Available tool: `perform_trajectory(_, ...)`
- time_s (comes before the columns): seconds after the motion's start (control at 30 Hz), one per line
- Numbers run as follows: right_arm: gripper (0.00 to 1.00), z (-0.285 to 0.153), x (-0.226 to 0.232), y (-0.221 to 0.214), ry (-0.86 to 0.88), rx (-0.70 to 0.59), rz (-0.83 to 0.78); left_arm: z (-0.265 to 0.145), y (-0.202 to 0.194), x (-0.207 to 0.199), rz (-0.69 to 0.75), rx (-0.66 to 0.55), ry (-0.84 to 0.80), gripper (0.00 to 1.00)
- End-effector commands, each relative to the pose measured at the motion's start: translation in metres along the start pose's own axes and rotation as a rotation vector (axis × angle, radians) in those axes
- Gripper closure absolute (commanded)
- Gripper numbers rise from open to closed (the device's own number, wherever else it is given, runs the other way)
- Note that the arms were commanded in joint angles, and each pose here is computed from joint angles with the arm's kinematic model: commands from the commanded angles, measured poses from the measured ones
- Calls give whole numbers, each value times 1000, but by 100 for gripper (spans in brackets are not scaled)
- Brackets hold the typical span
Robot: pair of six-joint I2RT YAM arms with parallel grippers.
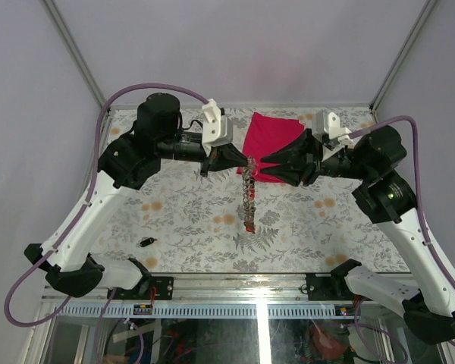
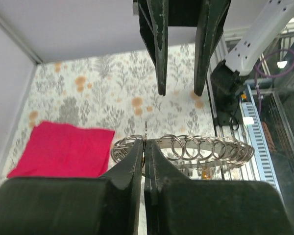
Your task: Put the keys on the keyring
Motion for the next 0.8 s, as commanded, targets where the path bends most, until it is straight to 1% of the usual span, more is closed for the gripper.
perform_trajectory(0.0, 65, 1, -2, -13, 28, 65, 18, -9, -13, -5, 27, 171, 79, 100)
perform_trajectory(0.07, 65, 4, -3, -17, 37, 66, 29, -7, -15, -7, 45, 211, 91, 100)
perform_trajectory(0.17, 63, 7, -4, -23, 54, 66, 46, -4, -14, -10, 57, 237, 97, 100)
perform_trajectory(0.57, 58, 15, -4, -35, 144, 73, 96, 3, -13, -9, 79, 252, 104, 100)
perform_trajectory(0.77, 57, 18, -5, -40, 158, 82, 110, 5, -11, -8, 85, 251, 108, 100)
Point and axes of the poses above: each gripper's point midway between its finger pads, its own z axis out along the fingers, its own x axis along the line the jaws close on, y = z × x, the point moved 5 cm from there along -z, back along the fingers, and after that the axes turned 11 degrees about -z, right-handed, at the moved point
